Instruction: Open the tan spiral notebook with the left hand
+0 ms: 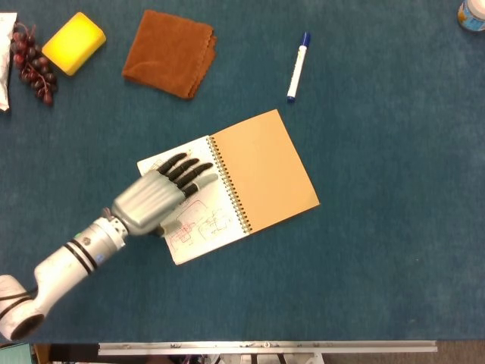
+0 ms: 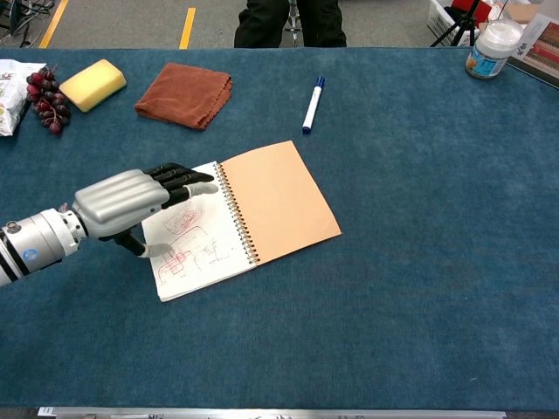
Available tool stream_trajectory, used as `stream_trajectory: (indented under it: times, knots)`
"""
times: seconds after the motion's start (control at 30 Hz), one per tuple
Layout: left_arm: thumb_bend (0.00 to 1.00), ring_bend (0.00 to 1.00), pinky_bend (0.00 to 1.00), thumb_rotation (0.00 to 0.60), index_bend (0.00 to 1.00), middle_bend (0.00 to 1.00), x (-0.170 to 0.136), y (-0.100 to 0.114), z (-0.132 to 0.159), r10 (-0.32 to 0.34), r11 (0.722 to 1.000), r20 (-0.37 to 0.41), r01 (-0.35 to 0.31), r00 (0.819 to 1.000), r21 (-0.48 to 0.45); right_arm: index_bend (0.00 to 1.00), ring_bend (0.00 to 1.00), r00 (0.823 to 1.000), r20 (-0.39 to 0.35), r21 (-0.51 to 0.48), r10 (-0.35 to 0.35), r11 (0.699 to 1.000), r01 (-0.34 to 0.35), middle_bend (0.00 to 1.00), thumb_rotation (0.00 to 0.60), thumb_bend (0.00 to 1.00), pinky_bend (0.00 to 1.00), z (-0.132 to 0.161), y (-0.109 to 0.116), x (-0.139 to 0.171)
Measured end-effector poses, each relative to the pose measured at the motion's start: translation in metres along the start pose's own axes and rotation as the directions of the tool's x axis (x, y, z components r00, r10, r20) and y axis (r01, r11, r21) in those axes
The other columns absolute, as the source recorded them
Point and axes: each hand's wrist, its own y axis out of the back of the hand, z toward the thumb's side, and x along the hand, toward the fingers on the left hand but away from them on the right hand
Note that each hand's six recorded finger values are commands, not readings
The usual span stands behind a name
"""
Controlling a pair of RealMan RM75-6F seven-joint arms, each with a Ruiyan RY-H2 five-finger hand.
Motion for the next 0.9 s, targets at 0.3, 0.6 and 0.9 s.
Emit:
stream_trajectory:
  times: [0.3, 0.6, 0.9]
  knots:
    - [0.25, 0.0, 0.0, 0.6, 0.0, 0.0, -0.029, 0.036, -0.029, 0.097, 0.992, -0.141, -0.107, 0.985, -0.069, 0.6, 0.43, 1.0, 0.013, 0.009, -0.001, 1.0, 0.001, 0.46, 0.6, 0.23, 0.46, -0.002, -0.002, -0.002]
    - [0.25, 0.0, 0.0, 0.6, 0.0, 0.0, -0.062, 0.051, -0.075, 0.182, 0.961, -0.389, -0.247, 0.903, -0.125, 0.56, 0.38, 0.998, 0.057, 0.068, -0.017, 0.998, 0.013, 0.43, 0.6, 0.23, 0.47, -0.006, 0.002, -0.002]
    - [0.25, 0.0, 0.0, 0.6, 0.0, 0.0, -0.13, 0.043, -0.108, 0.218, 0.919, -0.645, -0.376, 0.733, -0.117, 0.52, 0.34, 0.996, 0.085, 0.106, -0.033, 0.994, 0.024, 0.39, 0.6, 0.25, 0.42, -0.004, 0.007, -0.001]
